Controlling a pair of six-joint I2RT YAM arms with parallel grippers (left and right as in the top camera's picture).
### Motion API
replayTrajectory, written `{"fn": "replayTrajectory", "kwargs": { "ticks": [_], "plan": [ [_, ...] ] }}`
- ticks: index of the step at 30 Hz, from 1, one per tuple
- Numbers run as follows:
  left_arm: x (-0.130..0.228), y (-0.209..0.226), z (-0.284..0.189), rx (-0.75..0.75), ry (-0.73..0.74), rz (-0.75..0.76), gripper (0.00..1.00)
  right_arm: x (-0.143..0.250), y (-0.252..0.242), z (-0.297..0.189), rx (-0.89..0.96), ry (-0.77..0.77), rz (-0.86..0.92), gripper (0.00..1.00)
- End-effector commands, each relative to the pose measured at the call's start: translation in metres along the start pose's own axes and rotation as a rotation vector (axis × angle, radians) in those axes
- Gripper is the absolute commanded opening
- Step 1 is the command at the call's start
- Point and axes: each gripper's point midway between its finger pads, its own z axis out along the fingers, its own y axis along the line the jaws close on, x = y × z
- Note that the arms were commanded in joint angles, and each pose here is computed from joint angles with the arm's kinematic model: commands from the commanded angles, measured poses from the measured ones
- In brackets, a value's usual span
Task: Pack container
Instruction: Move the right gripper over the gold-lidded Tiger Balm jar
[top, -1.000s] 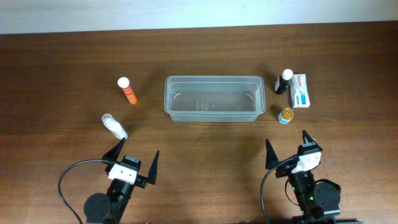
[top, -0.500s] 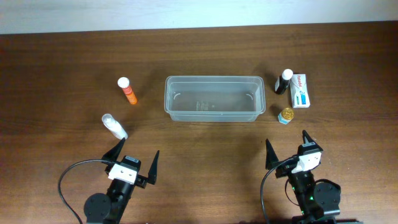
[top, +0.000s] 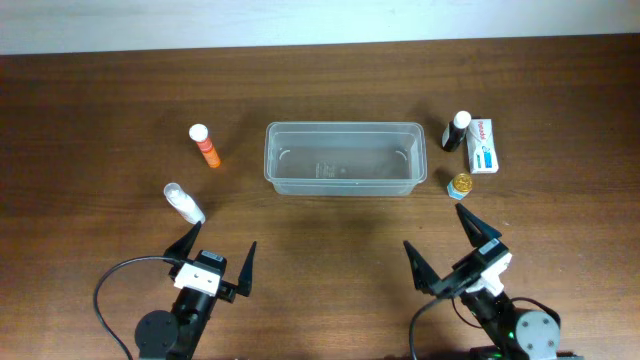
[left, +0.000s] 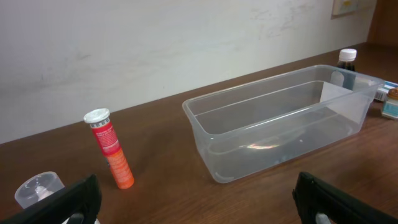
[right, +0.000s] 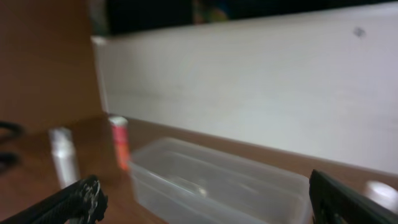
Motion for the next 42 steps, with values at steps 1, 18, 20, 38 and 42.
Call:
{"fn": "replayTrajectory", "kwargs": {
  "ticks": [1,18,20,38,42],
  "plan": [
    [0.001,0.000,0.000,-0.001,0.002,0.012,0.99,-0.063,0.032,-0.008,-0.143,-0.113,0.007,0.98],
    [0.001,0.000,0.000,-0.001,0.002,0.012,0.99,-0.166,-0.074,-0.034,0.588,0.556,-0.035,0.98],
    [0.001,0.000,0.000,-0.001,0.001,0.013,0.99,-0.161,-0.079,-0.029,0.592,0.663,-0.015,0.98],
    [0.001,0.000,0.000,-0.001,0.002,0.012,0.99,-0.068,-0.142,0.023,0.771,1.061,0.524,0.98],
    [0.001,0.000,0.000,-0.001,0.001,0.013,0.99,-0.048,-0.148,0.019,0.806,1.104,0.687,0.98]
  ]
}}
